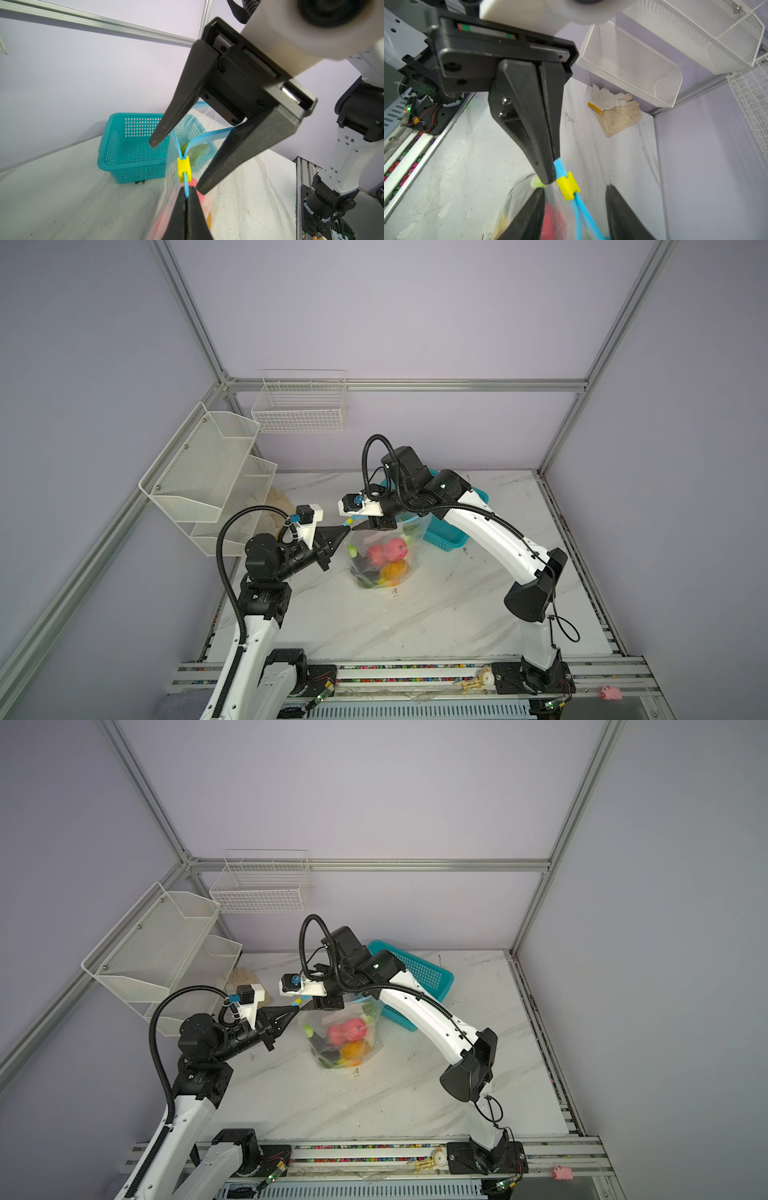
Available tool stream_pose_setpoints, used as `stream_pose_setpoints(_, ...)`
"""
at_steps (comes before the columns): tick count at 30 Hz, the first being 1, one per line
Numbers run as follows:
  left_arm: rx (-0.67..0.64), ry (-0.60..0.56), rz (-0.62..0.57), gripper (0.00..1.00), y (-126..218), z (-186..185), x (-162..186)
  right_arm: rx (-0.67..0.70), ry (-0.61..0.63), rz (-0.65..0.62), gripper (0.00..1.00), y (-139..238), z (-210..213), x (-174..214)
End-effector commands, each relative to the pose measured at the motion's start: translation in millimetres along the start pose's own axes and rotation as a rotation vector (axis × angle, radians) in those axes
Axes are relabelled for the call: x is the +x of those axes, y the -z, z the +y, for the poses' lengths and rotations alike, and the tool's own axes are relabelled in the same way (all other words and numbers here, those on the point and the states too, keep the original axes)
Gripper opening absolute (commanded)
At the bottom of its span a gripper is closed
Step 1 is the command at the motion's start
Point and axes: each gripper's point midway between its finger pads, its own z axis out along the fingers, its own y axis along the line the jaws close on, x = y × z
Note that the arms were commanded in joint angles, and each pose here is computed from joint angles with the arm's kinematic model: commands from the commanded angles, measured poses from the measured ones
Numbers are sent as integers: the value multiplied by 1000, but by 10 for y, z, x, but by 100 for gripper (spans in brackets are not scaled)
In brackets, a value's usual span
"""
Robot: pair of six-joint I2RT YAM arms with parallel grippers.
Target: Place the food in the zip-top bag and seal the zipper
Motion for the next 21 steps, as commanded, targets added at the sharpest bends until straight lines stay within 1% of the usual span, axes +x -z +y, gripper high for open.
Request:
stream_pose_setpoints(1,11,-75,-23,0,26,-89,-140,-31,25,29,41,80,109,-9)
stream_pose_setpoints(6,7,-84,-18,0,30,-92,-143,-19,34,46,33,99,96,14)
stream_pose_setpoints(8,2,-87,-19,0,29,-83,-157,-16,37,54,28,103,92,24)
stream_pose_setpoints(10,-1,-86,-15,0,24,-75,-155,-14,42,56,25,110,90,26)
stream_pose_setpoints(12,0,-87,-12,0,19,-74,-156,-11,46,58,20,117,86,26)
stream_pose_setpoints(16,-10,-89,-4,0,8,-43,-147,-3,52,57,14,128,72,14)
stream_pose_setpoints(17,-10,-89,-3,1,4,-39,-151,-1,54,54,14,129,67,7)
stream_pose_setpoints(18,-7,-90,-3,8,0,-43,-151,-1,55,55,12,125,64,14)
stream_pose_setpoints(19,-1,-88,-1,12,-5,-48,-152,0,57,54,10,124,64,9)
stream_pose_setpoints(21,8,-90,-1,21,-11,-58,-165,4,59,52,9,127,53,5)
